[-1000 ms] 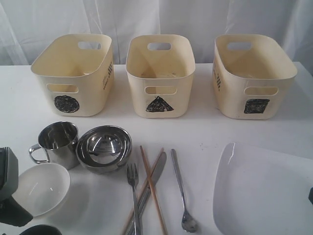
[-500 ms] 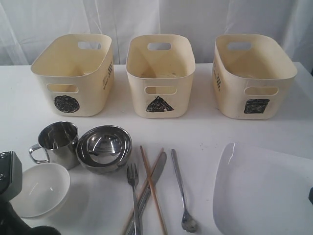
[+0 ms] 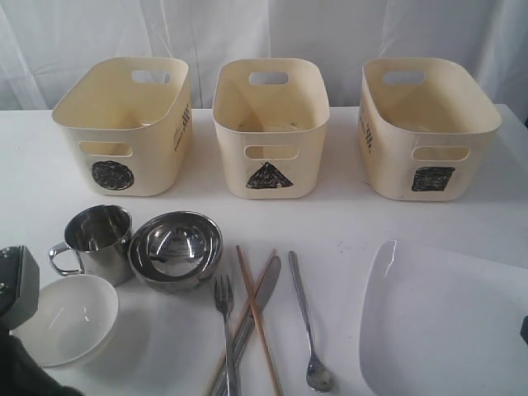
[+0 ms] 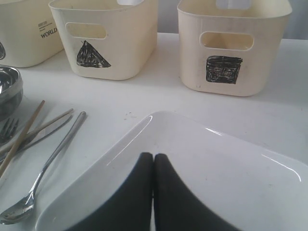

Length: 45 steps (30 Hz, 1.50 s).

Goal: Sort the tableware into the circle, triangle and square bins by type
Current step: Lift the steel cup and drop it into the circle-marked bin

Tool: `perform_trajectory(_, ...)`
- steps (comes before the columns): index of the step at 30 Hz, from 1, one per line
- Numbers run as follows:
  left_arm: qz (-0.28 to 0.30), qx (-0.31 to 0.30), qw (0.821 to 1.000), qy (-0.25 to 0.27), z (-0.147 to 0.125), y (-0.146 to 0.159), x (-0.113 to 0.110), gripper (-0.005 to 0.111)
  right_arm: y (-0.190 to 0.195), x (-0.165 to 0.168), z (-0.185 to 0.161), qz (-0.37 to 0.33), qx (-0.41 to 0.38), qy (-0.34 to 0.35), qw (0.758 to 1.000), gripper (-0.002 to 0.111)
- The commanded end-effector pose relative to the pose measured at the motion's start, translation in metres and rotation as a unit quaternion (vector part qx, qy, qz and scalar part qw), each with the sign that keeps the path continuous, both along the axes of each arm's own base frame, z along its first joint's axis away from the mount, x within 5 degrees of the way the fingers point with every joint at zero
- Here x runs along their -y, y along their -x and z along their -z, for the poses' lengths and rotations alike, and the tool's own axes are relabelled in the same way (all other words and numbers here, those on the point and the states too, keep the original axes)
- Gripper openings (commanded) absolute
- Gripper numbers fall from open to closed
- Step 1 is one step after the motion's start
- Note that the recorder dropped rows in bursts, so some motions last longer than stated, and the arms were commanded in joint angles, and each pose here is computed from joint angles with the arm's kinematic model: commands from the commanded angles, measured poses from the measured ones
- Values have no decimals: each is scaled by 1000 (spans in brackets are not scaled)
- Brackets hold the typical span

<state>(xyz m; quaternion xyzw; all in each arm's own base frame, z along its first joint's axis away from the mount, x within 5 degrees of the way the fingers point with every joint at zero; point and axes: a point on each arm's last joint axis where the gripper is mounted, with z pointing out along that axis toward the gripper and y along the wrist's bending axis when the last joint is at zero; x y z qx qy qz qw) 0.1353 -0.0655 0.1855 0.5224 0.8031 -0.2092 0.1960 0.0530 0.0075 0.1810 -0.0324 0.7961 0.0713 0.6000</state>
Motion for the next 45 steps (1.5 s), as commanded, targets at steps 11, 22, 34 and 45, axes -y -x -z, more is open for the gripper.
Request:
perform_trajectory(11,-99,299,947,58,-129,-43,0,0,0,0,-1,-2,9,-2,1000,0)
perform_trajectory(22,-273,470,839,-1,-169,-255,-8,0,0,0,-1,-2,9,-2,1000,0)
perform_trajectory(34,-274,385,881,10,-94,-336,9,31,0,0,-1,1,7,-11,1000,0)
perform_trajectory(45,-263,384,884,39,-122,-322,12,70,0,0,-1,1,7,-11,1000,0)
